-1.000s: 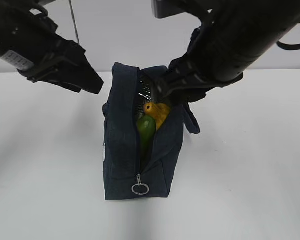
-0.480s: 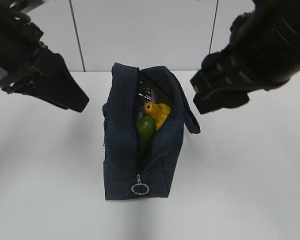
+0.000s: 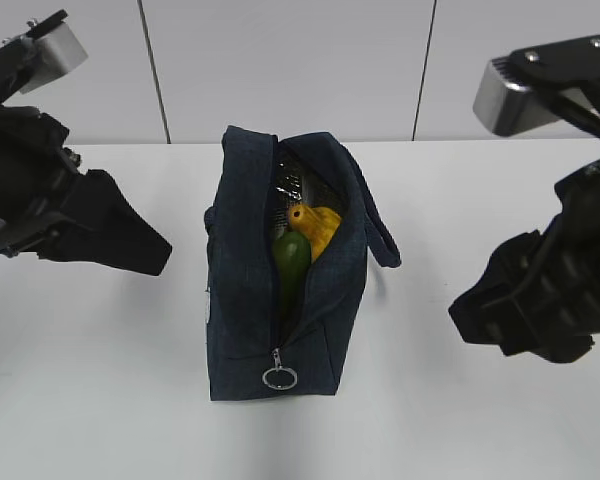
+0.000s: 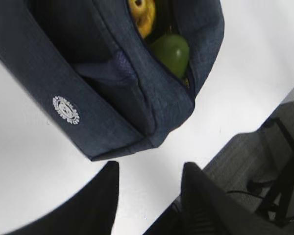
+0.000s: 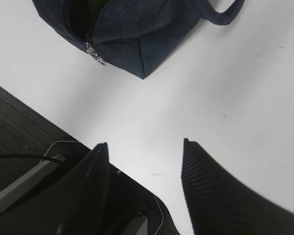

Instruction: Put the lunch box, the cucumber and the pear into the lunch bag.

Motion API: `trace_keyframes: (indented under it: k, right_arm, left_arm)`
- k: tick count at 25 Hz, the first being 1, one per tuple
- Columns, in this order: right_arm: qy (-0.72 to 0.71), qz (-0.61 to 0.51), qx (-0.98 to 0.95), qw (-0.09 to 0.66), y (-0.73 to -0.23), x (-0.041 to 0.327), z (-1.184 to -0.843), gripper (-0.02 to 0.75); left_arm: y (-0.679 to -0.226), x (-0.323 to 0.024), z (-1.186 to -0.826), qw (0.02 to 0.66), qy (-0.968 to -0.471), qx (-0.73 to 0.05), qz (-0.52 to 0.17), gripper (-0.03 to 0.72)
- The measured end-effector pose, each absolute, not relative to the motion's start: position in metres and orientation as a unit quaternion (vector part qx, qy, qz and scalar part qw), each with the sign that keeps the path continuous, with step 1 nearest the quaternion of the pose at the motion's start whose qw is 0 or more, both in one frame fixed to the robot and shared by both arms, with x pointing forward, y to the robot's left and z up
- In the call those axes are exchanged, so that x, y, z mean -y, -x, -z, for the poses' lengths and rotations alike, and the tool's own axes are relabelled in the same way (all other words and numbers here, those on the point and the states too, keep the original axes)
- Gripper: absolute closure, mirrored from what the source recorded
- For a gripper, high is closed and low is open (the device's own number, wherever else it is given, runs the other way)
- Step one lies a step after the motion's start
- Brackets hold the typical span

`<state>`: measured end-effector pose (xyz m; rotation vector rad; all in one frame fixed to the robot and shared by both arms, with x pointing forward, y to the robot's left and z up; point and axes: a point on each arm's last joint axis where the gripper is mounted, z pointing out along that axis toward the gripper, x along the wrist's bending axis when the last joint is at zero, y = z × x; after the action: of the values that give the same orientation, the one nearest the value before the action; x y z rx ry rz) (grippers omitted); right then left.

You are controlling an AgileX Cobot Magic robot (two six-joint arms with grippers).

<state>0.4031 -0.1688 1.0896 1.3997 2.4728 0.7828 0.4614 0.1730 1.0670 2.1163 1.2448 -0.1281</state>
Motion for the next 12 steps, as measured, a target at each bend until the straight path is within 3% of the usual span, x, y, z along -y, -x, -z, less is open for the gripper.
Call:
trace_keyframes:
  k: [7,12]
  right_arm:
    - [-0.472,-0.261,-0.836,0.096,-0.404,0.168,-1.086,0.354]
    - [-0.472,-0.263,-0.836,0.097,-0.404,0.168,-1.086,0.354]
  left_arm:
    - [-0.459,-0.176,-1.054,0.353,-0.807,-0.472,0.02,0.439]
    - [-0.457,-0.173,-1.055,0.361,-0.801,-0.476,0.042,0.454]
